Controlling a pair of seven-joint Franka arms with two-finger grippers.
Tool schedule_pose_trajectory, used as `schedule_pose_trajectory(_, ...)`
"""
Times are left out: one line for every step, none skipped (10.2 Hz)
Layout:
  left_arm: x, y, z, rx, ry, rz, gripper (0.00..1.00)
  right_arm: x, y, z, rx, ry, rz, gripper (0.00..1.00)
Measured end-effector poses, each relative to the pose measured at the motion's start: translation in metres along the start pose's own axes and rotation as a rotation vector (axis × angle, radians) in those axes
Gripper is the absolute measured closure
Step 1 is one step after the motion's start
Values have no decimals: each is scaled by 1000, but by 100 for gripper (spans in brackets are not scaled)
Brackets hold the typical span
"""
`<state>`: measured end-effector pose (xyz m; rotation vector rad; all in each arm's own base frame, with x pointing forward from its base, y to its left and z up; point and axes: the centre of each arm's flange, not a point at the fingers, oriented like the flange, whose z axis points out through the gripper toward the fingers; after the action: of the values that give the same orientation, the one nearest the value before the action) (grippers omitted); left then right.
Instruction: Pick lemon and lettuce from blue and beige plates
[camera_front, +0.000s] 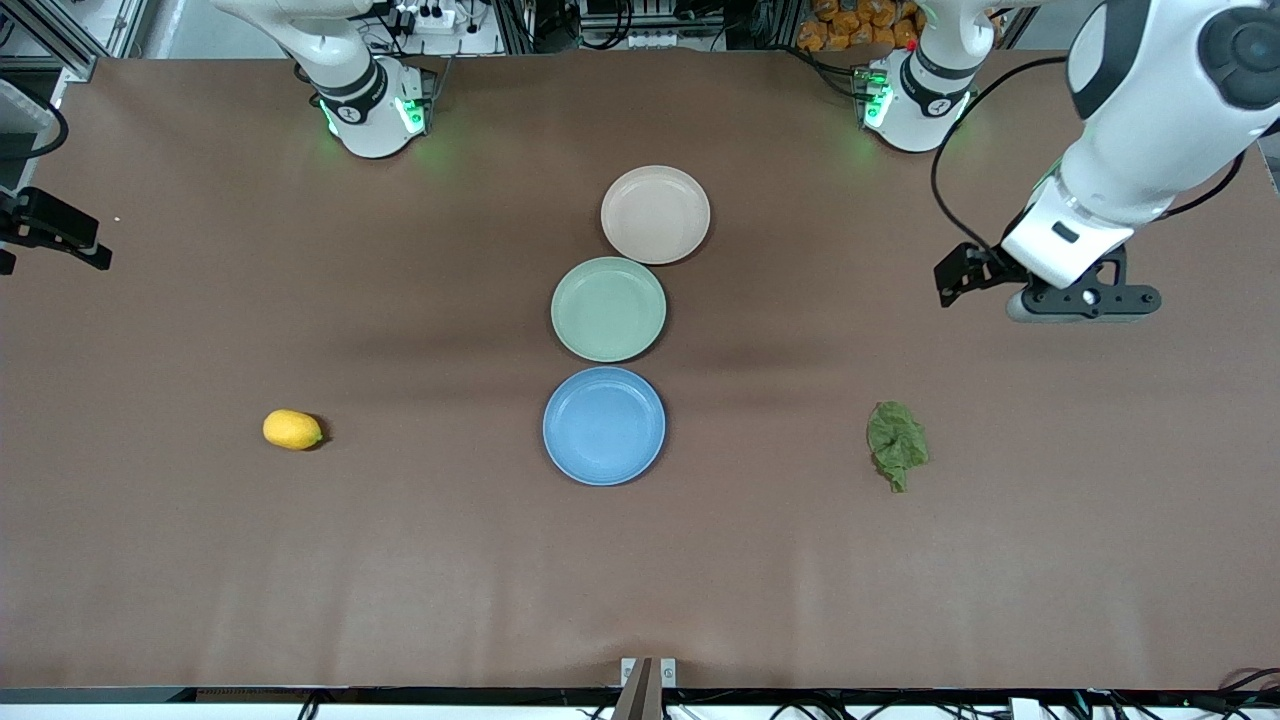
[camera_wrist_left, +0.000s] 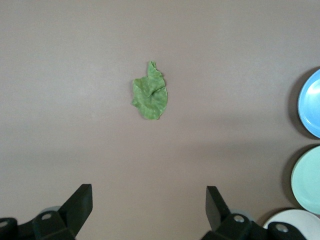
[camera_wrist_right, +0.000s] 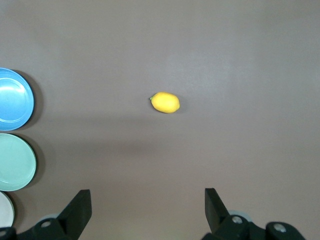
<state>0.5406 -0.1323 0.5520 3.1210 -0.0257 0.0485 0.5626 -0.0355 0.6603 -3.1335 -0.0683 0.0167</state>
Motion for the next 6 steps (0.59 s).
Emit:
schedule_pose_trajectory(-2, 0, -20, 3, -9, 5, 0, 0, -1, 1, 1, -2, -2, 0)
schedule_pose_trajectory(-5, 0, -41, 4, -12, 10, 0, 1, -2, 2, 2, -3, -5, 0)
schedule_pose_trajectory(-7, -1, -60, 4, -13, 16, 0, 2, -4, 2, 2, -4, -8, 0)
schedule_pose_trajectory(-9, -3, -73, 5, -14, 15, 0, 2, -4, 3, 3, -6, -9, 0)
schedule_pose_trajectory(-9, -6, -83, 8, -7, 12, 0, 2, -4, 5, 4, -10, -9, 0)
schedule_pose_trajectory(-9, -10, -91, 18, 7, 11, 0, 2, -4, 7, 4, -13, -10, 0)
